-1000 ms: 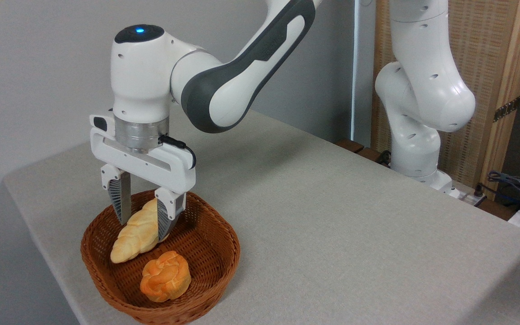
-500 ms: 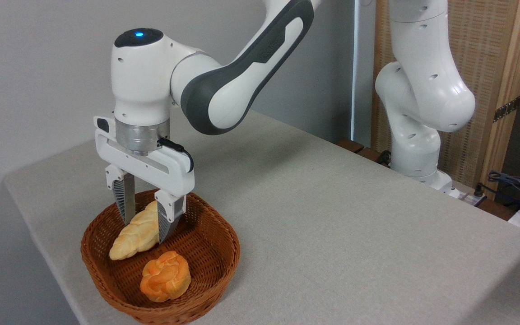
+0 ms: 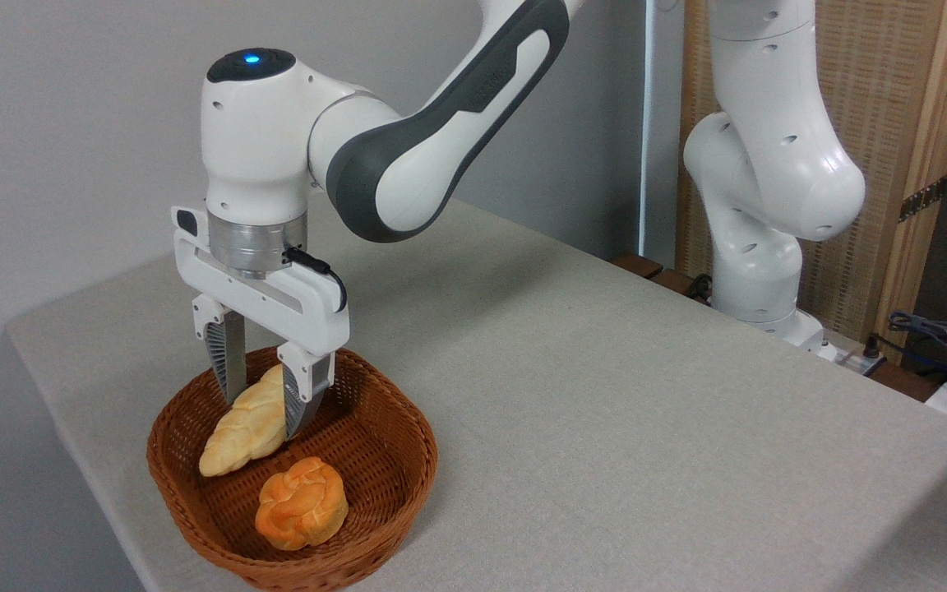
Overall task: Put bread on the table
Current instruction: 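Close the gripper on the middle of the long bread roll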
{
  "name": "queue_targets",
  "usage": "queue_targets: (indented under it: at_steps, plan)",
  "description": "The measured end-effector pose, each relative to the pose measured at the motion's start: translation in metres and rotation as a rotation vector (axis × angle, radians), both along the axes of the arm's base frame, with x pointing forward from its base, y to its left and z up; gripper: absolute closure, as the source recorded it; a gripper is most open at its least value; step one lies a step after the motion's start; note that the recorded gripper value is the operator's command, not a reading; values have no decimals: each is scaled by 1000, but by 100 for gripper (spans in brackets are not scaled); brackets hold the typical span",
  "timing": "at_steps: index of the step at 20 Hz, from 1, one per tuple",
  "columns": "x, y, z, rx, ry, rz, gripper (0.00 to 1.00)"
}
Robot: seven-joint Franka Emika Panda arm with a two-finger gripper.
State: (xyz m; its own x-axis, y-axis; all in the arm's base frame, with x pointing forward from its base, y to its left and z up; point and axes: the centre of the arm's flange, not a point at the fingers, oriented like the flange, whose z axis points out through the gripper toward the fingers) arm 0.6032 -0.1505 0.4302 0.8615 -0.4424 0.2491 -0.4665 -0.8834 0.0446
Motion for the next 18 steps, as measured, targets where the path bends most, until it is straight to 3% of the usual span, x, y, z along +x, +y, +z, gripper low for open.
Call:
queue_targets:
  at_steps: [5, 14, 18]
  plan:
    - [-1, -3, -1, 53, -12, -41, 0]
    - [-4, -6, -7, 69, 7, -87, 0]
    - [-4, -8, -8, 70, 10, -91, 31]
